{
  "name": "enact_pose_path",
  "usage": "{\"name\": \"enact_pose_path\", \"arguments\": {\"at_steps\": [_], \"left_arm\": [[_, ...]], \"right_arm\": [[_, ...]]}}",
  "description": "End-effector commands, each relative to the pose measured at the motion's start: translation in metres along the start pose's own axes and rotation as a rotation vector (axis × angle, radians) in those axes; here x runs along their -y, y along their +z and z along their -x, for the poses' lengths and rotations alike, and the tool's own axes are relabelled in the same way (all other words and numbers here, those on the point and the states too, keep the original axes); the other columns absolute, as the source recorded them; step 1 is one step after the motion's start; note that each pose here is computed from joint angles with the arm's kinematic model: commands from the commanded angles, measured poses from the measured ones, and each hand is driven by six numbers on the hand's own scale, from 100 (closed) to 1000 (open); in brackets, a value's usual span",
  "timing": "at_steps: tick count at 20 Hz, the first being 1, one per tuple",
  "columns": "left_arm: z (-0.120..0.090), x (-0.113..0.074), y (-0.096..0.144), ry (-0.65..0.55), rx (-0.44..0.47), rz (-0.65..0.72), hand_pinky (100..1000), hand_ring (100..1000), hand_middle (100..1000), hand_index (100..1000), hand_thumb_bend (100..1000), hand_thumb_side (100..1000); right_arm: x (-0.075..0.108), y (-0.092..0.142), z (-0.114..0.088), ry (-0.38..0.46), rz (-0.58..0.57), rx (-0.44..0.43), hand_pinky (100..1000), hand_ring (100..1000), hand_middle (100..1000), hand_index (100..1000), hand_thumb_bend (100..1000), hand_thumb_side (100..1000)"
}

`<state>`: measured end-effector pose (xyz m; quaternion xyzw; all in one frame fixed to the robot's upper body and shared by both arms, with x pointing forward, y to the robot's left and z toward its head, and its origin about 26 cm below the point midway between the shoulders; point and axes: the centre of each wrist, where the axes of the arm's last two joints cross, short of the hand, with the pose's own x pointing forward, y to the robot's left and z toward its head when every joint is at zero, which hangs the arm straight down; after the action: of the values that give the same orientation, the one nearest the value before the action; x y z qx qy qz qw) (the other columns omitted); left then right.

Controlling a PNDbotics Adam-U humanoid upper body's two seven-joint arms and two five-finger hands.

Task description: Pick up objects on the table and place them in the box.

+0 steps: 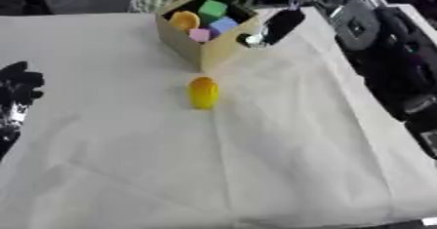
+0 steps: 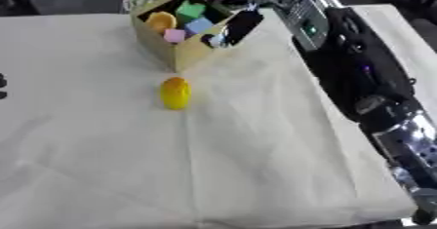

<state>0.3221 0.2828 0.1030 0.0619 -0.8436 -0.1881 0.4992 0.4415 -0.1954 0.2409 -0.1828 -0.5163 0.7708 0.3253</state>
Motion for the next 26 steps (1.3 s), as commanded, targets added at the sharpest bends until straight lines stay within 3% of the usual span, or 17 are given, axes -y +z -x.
{"name": "enact_pose_path", "arguments": {"at_steps": [1, 9, 19, 23, 26], "left_arm": [[-0.006, -0.008, -0.003, -0.027, 0.02, 0.002, 781, 795, 721, 897, 243, 670], [-0.006, -0.007, -0.004, -0.023, 0.023, 0.005, 781, 795, 721, 897, 241, 671], [-0.006, -0.006, -0.004, -0.018, 0.025, 0.007, 782, 795, 722, 898, 236, 674], [-0.006, -0.006, -0.004, -0.017, 0.025, 0.006, 782, 795, 723, 898, 234, 674], [-0.006, -0.005, -0.004, -0.016, 0.026, 0.006, 783, 795, 723, 898, 233, 675]], "right_arm": [[0.0, -0.01, -0.008, 0.023, -0.046, 0.034, 867, 934, 981, 1000, 213, 525], [-0.03, -0.051, -0.011, 0.045, -0.136, 0.039, 867, 931, 977, 1000, 225, 535], [-0.05, -0.073, -0.006, 0.03, -0.122, 0.014, 853, 911, 949, 1000, 229, 524], [-0.053, -0.076, -0.006, 0.051, -0.089, -0.019, 825, 864, 835, 988, 229, 430], [-0.057, -0.078, -0.003, 0.058, -0.025, -0.055, 757, 786, 693, 873, 211, 334]]}}
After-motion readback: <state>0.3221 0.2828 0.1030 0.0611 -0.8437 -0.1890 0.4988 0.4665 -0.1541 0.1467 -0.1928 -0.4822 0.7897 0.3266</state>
